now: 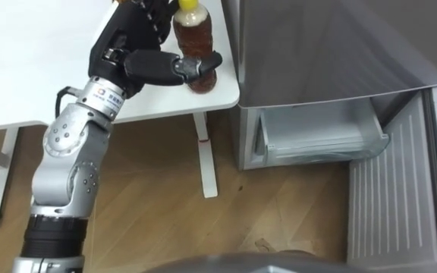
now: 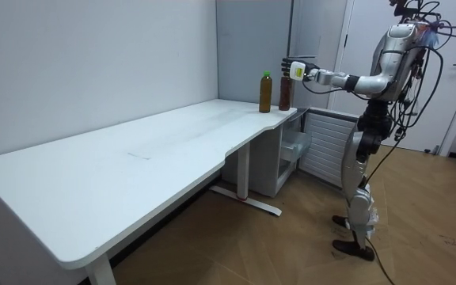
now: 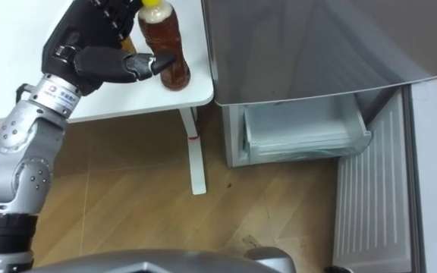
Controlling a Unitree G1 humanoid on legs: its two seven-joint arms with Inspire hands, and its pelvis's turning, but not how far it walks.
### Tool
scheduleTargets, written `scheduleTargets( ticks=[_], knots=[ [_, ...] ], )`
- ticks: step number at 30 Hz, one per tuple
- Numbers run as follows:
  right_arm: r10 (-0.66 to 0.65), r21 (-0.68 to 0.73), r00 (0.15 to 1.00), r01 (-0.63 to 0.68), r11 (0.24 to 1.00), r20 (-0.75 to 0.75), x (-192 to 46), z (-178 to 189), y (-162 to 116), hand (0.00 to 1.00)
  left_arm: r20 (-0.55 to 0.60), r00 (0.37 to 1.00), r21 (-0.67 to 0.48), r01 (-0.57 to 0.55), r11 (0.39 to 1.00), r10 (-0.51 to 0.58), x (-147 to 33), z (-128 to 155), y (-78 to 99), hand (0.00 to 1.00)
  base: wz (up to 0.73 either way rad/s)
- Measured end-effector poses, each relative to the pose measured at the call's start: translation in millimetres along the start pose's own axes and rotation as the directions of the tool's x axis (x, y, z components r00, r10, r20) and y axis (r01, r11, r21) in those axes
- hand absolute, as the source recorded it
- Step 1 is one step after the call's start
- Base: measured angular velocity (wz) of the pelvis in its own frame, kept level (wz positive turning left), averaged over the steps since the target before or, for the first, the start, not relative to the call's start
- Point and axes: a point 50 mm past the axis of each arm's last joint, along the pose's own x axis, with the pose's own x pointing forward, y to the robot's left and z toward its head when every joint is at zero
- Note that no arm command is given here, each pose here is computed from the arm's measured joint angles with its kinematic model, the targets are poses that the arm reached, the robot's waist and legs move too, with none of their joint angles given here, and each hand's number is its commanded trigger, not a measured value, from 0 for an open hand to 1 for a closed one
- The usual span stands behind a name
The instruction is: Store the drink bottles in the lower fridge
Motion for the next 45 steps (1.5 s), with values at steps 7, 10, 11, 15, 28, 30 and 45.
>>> scheduleTargets(
  ticks=[7, 10, 11, 15, 28, 30, 45],
  knots=[
    [0.009, 0.004, 1.000, -0.009, 1.000, -0.004, -0.2, -4.5, 0.6, 0.00, 0.003, 0.999, -0.016, -0.041, 0.999, 0.041, 2.4, 3.4, 4.9, 0.00, -0.01],
    [0.020, 0.003, 1.000, -0.020, 1.000, 0.010, -0.4, -3.6, 0.5, 0.00, 0.020, 0.999, -0.014, -0.047, 0.999, 0.047, 5.1, 7.7, 6.4, 0.00, -0.02],
    [0.028, 0.001, 1.000, -0.028, 1.000, 0.013, -0.4, -2.7, 0.8, 0.00, 0.025, 0.998, -0.013, -0.053, 0.998, 0.054, 6.1, 8.9, 6.8, 0.00, -0.04],
    [0.033, 0.000, 0.999, -0.033, 0.999, 0.019, -0.4, -1.6, 0.9, 0.00, 0.036, 0.998, -0.009, -0.057, 0.998, 0.058, 8.7, 11.8, 6.9, 0.00, -0.01],
    [0.036, -0.067, 0.999, -0.034, 0.997, 0.021, -0.4, 0.2, 2.0, 0.00, 0.056, 0.997, -0.025, -0.059, 0.998, 0.060, 13.4, 16.0, 5.6, 0.00, -0.01],
    [0.041, -0.072, 0.999, -0.039, 0.997, 0.022, -0.5, 0.5, 2.5, 0.00, 0.056, 0.997, -0.025, -0.058, 0.998, 0.059, 13.5, 15.8, 5.3, 0.00, 0.00],
    [0.044, -0.095, 0.998, -0.038, 0.995, 0.053, -0.6, 11.5, 1.4, 0.00, 0.030, 0.999, -0.002, -0.018, 1.000, 0.018, 15.3, 12.4, -1.1, 0.00, 0.00]
  ],
)
